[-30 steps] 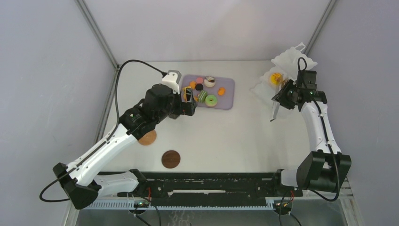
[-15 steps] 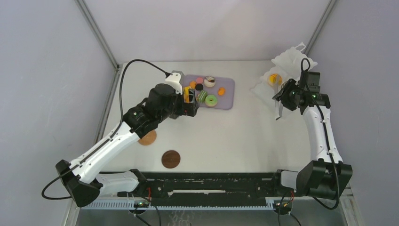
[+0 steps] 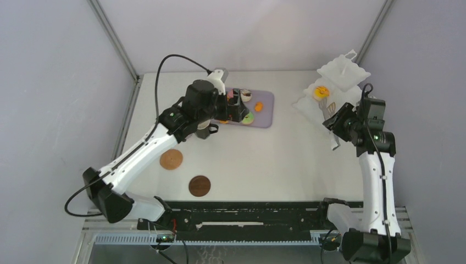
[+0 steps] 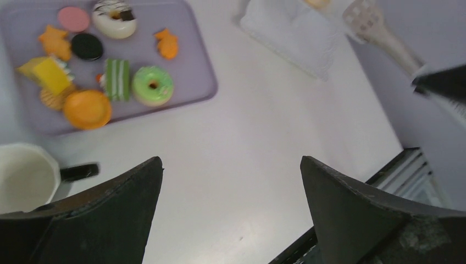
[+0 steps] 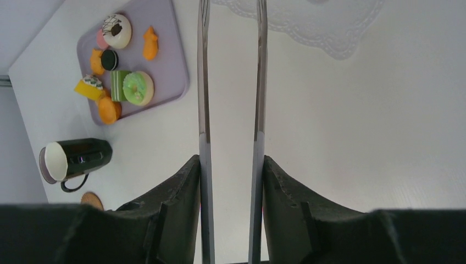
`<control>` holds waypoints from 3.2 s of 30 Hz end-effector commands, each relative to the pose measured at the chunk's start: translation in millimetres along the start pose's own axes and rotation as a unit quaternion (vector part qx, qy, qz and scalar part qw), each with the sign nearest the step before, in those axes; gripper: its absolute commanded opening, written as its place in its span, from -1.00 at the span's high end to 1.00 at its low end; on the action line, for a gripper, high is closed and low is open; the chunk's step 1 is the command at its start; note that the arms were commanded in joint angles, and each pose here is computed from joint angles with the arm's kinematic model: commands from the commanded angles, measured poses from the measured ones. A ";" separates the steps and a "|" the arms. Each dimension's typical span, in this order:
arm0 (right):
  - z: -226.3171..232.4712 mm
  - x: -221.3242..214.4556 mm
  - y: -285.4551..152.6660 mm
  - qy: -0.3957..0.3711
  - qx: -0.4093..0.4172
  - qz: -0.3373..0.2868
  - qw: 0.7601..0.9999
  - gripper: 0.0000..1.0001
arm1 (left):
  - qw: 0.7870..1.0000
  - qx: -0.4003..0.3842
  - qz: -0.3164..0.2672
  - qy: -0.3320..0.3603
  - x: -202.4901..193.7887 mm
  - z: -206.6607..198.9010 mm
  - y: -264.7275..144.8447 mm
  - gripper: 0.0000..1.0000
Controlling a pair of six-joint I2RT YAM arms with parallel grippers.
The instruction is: Serve the afternoon tea
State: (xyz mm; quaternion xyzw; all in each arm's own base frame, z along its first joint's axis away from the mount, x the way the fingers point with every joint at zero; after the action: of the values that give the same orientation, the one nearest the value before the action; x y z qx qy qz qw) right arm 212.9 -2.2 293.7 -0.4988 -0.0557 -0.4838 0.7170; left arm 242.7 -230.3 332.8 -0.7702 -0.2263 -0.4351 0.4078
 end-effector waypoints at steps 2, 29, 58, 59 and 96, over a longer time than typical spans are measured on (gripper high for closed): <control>-6.9 -20.8 -29.9 -0.009 0.014 -0.006 1.000 0.09 | 0.992 -0.103 -0.002 -0.071 34.3 -30.7 51.5 -0.99; -26.9 -29.6 -79.5 -0.024 -0.061 -0.079 0.995 0.12 | 0.879 -0.309 0.024 -0.364 32.2 -68.2 313.0 -0.80; -20.5 -30.2 -71.8 -0.041 -0.050 -0.054 0.996 0.13 | 0.852 -0.262 -0.092 -0.443 0.1 -94.3 367.4 -0.36; -20.7 -30.1 -72.0 -0.042 -0.052 -0.055 0.996 0.13 | 0.851 -0.262 -0.093 -0.445 -0.2 -94.1 367.9 -0.28; -21.5 -31.9 -71.6 -0.056 -0.059 -0.053 0.995 0.14 | 0.844 -0.280 -0.123 -0.440 11.3 -110.7 355.6 0.99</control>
State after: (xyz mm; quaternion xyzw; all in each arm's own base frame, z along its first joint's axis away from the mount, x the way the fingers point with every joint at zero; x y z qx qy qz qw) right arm 131.7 0.8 293.6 -0.5753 -0.0527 -0.4700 0.6673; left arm 448.8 -525.8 157.7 -0.9333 -0.3370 -0.1108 0.0550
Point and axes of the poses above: each gripper's point midway between its finger pads, its own y axis out along the fingers, its own z axis along the line the jaws close on, x = y × z, the point moved 8 cm from there along -y, back along the fingers, and after that the axes turned 4 degrees about y, right-handed, at the moved point
